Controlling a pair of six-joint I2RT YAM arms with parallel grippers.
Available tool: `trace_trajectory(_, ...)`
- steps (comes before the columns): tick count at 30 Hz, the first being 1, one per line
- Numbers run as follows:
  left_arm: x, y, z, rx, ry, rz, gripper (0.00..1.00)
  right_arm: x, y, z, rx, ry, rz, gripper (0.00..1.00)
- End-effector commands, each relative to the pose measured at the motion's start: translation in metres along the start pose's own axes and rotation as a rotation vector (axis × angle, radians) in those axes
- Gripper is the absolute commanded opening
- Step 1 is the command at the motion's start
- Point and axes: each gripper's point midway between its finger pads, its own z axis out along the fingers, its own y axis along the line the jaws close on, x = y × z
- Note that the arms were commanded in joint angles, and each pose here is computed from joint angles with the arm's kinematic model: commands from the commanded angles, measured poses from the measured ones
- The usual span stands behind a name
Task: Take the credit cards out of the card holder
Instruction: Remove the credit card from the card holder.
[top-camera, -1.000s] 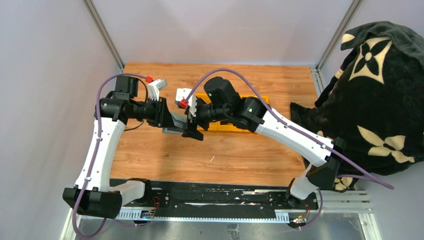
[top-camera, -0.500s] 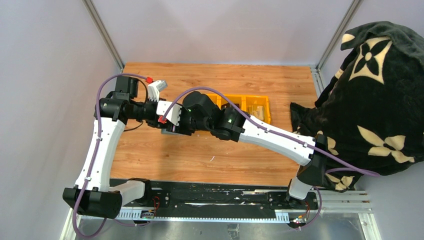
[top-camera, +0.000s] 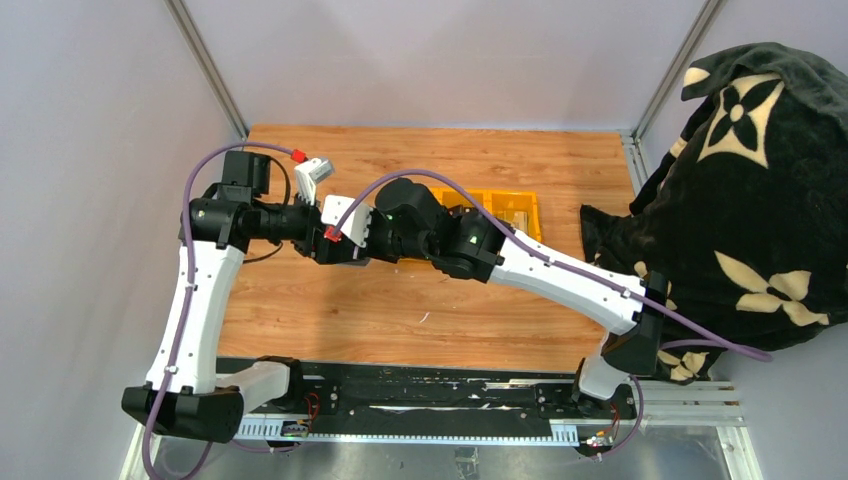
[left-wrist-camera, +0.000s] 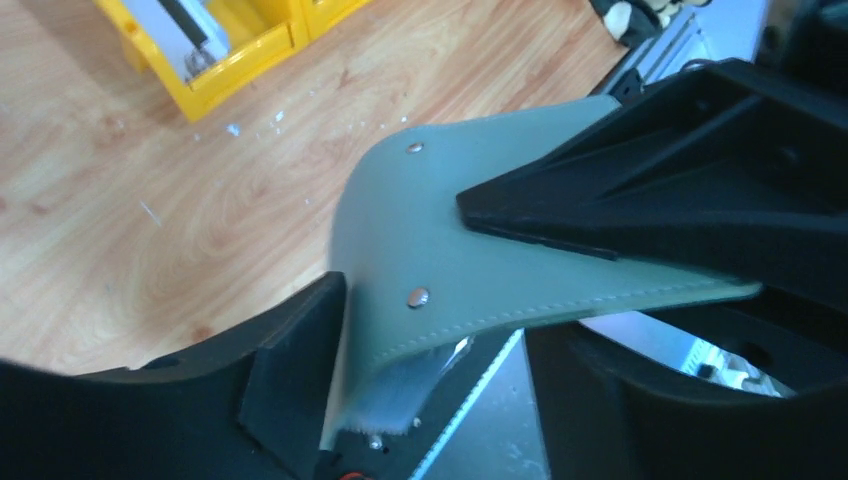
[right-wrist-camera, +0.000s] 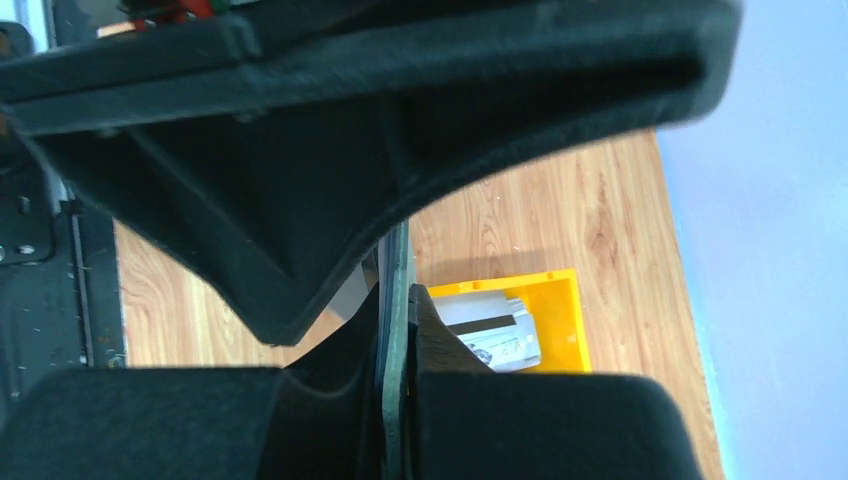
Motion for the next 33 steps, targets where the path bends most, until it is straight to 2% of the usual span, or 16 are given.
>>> trace_trajectory(1, -0.014, -0.031, -0.016, 0.076, -0.082, 0.136, 0.81, -0.045, -0.020, -0.036, 0.045, -0.188, 0.150, 0.00)
trace_trajectory(5, -0.019, -0.034, -0.020, 0.050, -0.137, 0.168, 0.81, -0.073, -0.033, -0.063, 0.074, -0.376, 0.302, 0.00)
trace_trajectory(10, -0.031, -0.040, -0.028, 0.021, -0.252, 0.237, 0.76, -0.088, -0.036, -0.092, 0.059, -0.539, 0.429, 0.00)
trace_trajectory(15, -0.045, -0.064, -0.042, 0.062, -0.371, 0.300, 0.67, -0.093, -0.033, -0.103, 0.035, -0.614, 0.532, 0.00)
trace_trajectory(20, -0.054, -0.096, -0.052, 0.193, -0.465, 0.326, 0.65, -0.096, -0.027, -0.107, -0.001, -0.672, 0.618, 0.00)
trace_trajectory(27, -0.049, -0.109, -0.055, 0.260, -0.451, 0.345, 0.53, -0.095, -0.034, -0.118, -0.018, -0.764, 0.779, 0.00)
trace_trajectory(33, -0.047, -0.102, -0.052, 0.229, -0.460, 0.323, 0.52, -0.097, -0.034, -0.123, -0.096, -0.841, 0.908, 0.00)
